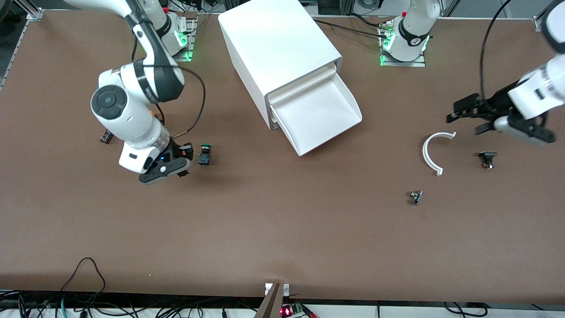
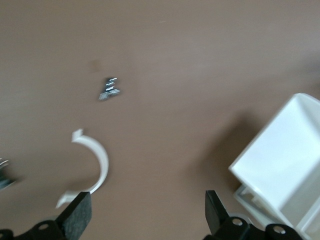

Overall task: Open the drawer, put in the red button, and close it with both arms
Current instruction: 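Withdraw the left gripper from the drawer while the right gripper carries the button, then lower the red button into the open drawer with the right gripper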

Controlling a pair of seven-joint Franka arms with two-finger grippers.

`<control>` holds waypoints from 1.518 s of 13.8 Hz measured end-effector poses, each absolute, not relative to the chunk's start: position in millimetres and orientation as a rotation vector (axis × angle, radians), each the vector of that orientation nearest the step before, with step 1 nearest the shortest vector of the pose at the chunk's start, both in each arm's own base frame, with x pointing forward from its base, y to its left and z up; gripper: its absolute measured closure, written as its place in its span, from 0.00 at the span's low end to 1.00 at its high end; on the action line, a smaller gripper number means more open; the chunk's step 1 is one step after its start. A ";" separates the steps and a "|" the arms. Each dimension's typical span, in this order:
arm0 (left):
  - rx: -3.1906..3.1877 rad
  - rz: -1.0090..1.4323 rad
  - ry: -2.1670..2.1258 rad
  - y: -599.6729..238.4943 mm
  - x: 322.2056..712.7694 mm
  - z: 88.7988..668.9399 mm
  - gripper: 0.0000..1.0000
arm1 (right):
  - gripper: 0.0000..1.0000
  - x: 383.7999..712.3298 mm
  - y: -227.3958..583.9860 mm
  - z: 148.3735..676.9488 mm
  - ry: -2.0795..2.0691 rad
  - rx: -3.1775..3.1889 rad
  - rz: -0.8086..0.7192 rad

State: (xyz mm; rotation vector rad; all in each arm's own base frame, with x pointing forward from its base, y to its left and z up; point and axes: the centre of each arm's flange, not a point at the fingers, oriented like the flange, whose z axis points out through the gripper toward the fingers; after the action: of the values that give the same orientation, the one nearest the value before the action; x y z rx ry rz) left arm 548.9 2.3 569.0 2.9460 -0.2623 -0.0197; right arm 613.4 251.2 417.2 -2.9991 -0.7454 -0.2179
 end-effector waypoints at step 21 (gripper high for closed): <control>3.114 -0.079 -0.151 1.3 551.9 592.6 0.00 | 0.67 454.9 578.2 409.6 -2.252 -2.088 -0.275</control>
State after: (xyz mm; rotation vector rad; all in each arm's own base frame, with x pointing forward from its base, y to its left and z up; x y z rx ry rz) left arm 551.9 1.3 592.6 3.1144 -0.1515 -0.0791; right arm 454.9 578.2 409.6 -2.0879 -2.2522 -0.2754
